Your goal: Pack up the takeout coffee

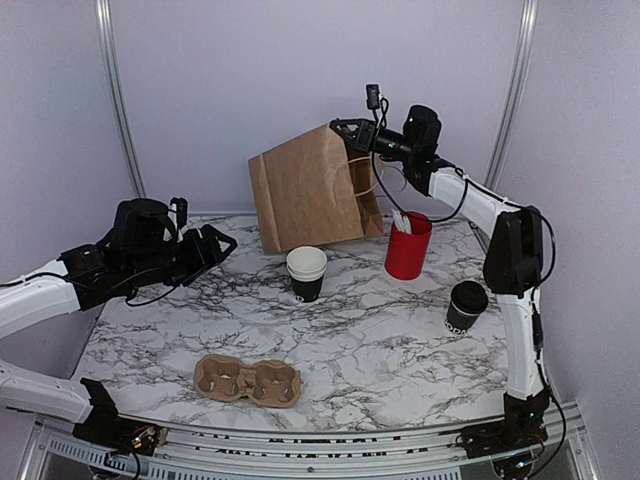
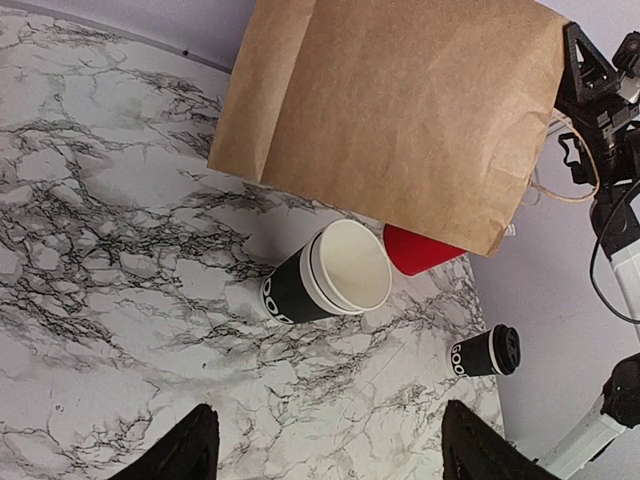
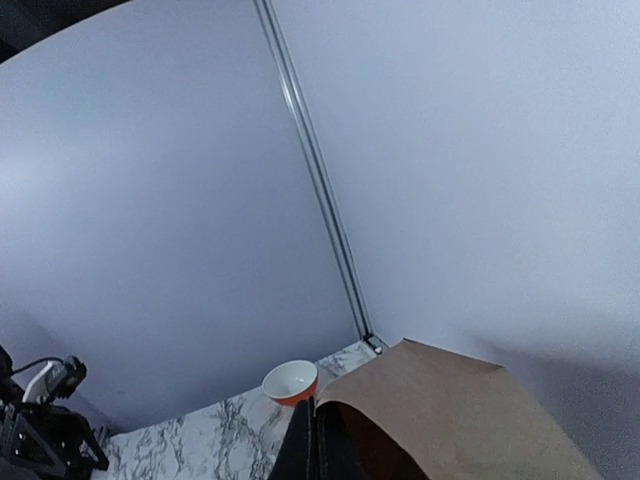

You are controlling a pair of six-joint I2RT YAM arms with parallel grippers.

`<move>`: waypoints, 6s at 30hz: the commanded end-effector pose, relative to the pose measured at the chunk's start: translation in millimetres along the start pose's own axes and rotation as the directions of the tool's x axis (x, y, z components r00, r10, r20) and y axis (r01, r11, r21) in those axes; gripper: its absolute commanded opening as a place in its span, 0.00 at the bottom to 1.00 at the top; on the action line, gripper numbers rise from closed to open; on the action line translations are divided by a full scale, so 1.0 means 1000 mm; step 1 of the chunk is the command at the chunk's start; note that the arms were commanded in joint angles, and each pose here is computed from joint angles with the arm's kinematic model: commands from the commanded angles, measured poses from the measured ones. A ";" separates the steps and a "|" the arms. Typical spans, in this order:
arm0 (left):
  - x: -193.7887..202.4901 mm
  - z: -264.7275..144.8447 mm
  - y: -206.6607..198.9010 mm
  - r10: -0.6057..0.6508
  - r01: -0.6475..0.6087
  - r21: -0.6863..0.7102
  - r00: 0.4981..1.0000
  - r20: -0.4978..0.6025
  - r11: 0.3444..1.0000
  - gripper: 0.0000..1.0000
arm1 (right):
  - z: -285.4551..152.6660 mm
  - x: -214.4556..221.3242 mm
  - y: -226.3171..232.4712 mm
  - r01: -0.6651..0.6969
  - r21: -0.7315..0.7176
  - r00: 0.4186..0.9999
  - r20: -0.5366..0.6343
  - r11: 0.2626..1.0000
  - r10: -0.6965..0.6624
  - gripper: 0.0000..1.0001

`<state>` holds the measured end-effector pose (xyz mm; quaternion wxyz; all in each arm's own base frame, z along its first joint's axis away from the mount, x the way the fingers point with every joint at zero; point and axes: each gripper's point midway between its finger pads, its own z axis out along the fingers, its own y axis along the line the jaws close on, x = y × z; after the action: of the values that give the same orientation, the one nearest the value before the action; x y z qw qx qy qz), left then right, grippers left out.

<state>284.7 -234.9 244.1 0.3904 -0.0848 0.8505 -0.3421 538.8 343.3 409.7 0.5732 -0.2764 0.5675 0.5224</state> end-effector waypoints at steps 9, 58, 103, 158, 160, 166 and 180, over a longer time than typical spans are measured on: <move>-0.039 -0.042 0.009 -0.005 0.016 -0.052 0.980 0.201 0.999 0.77 | 0.053 0.065 0.092 0.032 -0.203 0.977 -0.199 0.979 -0.074 0.00; -0.062 -0.107 0.011 0.052 -0.011 -0.216 0.981 0.186 0.976 0.68 | 0.093 0.261 0.313 0.358 -0.423 0.617 -0.562 0.832 -0.551 0.00; -0.087 -0.067 0.027 -0.168 0.179 -0.117 0.981 0.100 0.977 0.72 | 0.089 0.222 0.361 0.502 -0.451 0.586 -0.451 0.738 -0.674 0.00; -0.144 -0.038 0.037 -0.570 0.570 0.026 0.821 -0.031 0.821 0.09 | 0.066 0.094 0.335 0.575 -0.025 0.744 -0.401 0.818 -0.535 0.94; -0.151 -0.037 0.037 -0.585 0.585 0.037 0.811 -0.012 0.810 0.10 | 0.060 0.085 0.327 0.556 0.014 0.765 -0.400 0.831 -0.505 0.94; -0.152 -0.033 0.042 -0.579 0.579 0.026 0.816 -0.007 0.815 0.21 | 0.039 0.071 0.293 0.489 0.120 0.815 -0.416 0.864 -0.403 0.94; -0.142 -0.059 0.048 -0.378 0.378 0.010 0.923 0.066 0.926 0.73 | -0.002 0.129 0.263 0.437 0.179 0.784 -0.556 0.882 -0.276 0.98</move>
<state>354.8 -118.4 318.5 0.3007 -0.2947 0.8004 -0.4268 278.4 468.0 356.5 0.5266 -0.4409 0.6957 0.2104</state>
